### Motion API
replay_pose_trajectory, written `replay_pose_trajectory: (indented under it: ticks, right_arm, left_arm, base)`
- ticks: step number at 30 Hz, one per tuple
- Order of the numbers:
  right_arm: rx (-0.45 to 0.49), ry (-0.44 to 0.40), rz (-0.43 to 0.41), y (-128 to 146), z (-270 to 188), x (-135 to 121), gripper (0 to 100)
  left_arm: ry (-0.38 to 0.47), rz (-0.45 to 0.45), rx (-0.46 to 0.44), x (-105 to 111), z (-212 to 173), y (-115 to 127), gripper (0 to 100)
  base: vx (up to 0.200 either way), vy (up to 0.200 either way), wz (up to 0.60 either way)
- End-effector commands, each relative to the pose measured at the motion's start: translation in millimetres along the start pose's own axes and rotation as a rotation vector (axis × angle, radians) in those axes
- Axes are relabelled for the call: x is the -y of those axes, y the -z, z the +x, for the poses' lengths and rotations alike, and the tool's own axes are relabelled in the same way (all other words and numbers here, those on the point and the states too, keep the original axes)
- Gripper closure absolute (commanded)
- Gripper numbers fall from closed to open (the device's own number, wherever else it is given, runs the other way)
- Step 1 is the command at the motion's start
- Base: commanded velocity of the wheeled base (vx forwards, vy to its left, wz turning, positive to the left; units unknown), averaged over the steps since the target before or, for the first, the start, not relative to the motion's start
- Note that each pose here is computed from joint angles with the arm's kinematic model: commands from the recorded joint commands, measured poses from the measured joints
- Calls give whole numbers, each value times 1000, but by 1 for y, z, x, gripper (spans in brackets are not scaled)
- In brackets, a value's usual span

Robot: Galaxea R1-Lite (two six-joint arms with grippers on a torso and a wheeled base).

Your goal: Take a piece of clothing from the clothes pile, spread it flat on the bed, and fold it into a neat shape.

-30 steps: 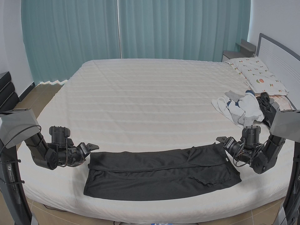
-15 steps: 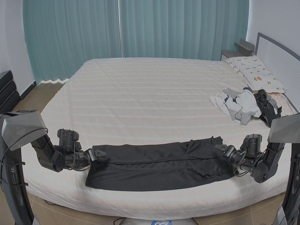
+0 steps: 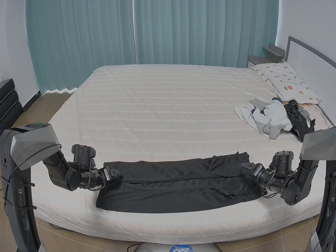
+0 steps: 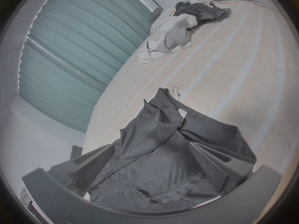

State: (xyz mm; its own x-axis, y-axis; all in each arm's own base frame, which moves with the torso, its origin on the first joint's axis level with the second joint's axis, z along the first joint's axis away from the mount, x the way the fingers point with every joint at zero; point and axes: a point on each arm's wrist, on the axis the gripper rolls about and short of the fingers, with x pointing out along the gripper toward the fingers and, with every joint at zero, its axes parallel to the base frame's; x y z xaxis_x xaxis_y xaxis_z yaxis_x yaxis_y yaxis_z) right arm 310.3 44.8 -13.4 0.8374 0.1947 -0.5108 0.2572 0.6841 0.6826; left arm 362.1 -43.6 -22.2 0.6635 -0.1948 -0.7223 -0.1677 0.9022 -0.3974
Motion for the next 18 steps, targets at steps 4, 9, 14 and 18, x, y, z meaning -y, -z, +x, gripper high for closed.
replay_pose_trajectory:
  ticks: [4, 9, 14, 18]
  right_arm:
    - [-5, 5, 1, 1, 1, 1, 0]
    - [-4, 4, 4, 1, 0, 1, 0]
    - [-3, 2, 4, 1, 0, 1, 0]
    - [-5, 3, 3, 1, 1, 1, 0]
  left_arm:
    - [18, 22, -7, 9, 3, 3, 0]
    - [10, 55, -21, 7, 8, 7, 0]
    - [0, 94, -40, 4, 14, 13, 0]
    - [7, 101, -42, 6, 14, 14, 0]
  base:
    - [0, 0, 0]
    - [0, 0, 0]
    - [0, 0, 0]
    - [0, 0, 0]
